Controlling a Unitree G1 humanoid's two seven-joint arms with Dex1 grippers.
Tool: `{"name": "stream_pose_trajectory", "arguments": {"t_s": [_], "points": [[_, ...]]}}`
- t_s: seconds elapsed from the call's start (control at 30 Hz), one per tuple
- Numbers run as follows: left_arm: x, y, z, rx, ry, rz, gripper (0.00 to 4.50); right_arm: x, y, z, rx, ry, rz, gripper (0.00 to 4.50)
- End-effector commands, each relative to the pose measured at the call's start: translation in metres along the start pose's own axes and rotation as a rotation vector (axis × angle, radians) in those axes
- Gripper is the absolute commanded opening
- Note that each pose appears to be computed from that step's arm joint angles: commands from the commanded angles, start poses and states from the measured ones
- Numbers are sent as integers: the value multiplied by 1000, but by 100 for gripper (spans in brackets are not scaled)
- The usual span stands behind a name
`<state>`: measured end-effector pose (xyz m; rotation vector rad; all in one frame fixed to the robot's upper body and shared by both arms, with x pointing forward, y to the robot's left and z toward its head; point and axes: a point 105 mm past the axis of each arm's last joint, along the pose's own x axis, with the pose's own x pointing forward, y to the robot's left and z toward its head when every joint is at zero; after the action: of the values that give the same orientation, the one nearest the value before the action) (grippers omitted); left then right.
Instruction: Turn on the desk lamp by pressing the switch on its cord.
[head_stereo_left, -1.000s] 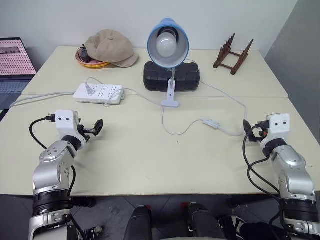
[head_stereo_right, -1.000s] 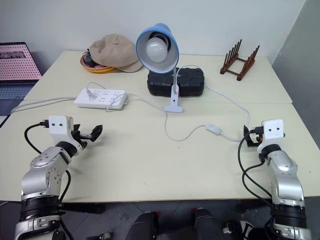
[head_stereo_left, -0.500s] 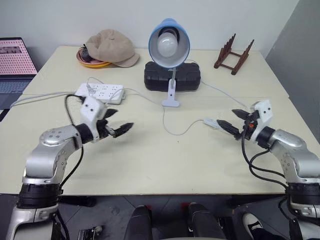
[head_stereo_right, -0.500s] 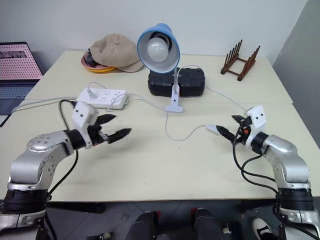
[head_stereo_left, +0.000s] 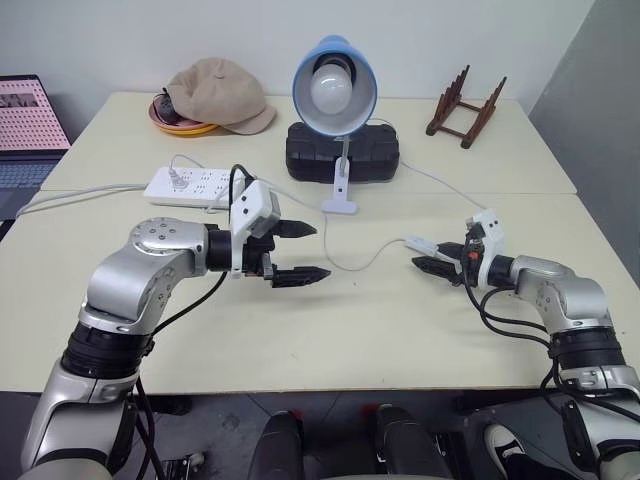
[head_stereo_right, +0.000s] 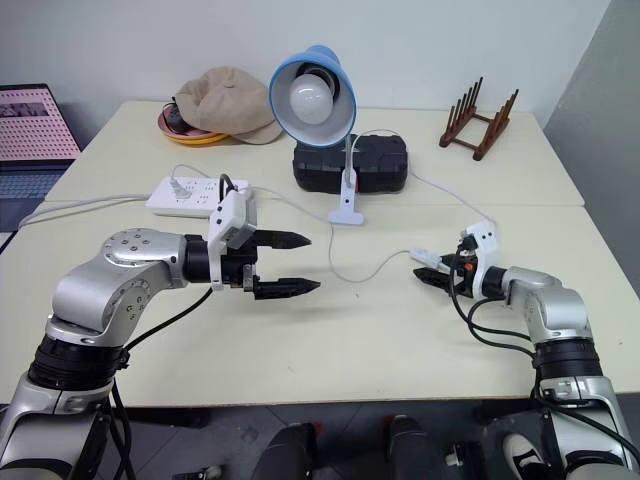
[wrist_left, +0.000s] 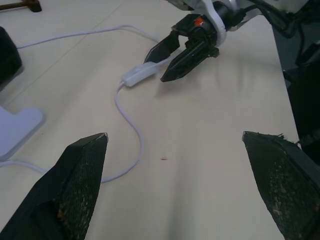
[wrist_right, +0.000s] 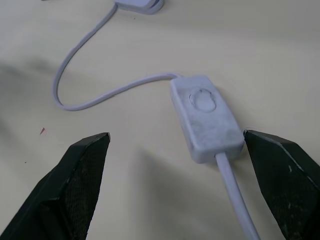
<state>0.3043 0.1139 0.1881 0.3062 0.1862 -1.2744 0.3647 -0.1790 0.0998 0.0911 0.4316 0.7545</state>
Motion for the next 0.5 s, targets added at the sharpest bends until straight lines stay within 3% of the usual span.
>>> {"name": "stream_pose_trajectory", "arguments": {"t_s": [0.03,0.23,0.37,0.5], "points": [[-1,-2,10,46,-15,-21,450,2,-1,10,7,-21,18,448],[0,-4,10,47,-17,-24,450,8,2,17,61,-56,49,448],[1,-5,11,46,-21,-25,450,9,-1,17,63,-55,41,388],[1,-7,12,39,-28,-26,450,11,-3,20,82,-71,36,299]]}}
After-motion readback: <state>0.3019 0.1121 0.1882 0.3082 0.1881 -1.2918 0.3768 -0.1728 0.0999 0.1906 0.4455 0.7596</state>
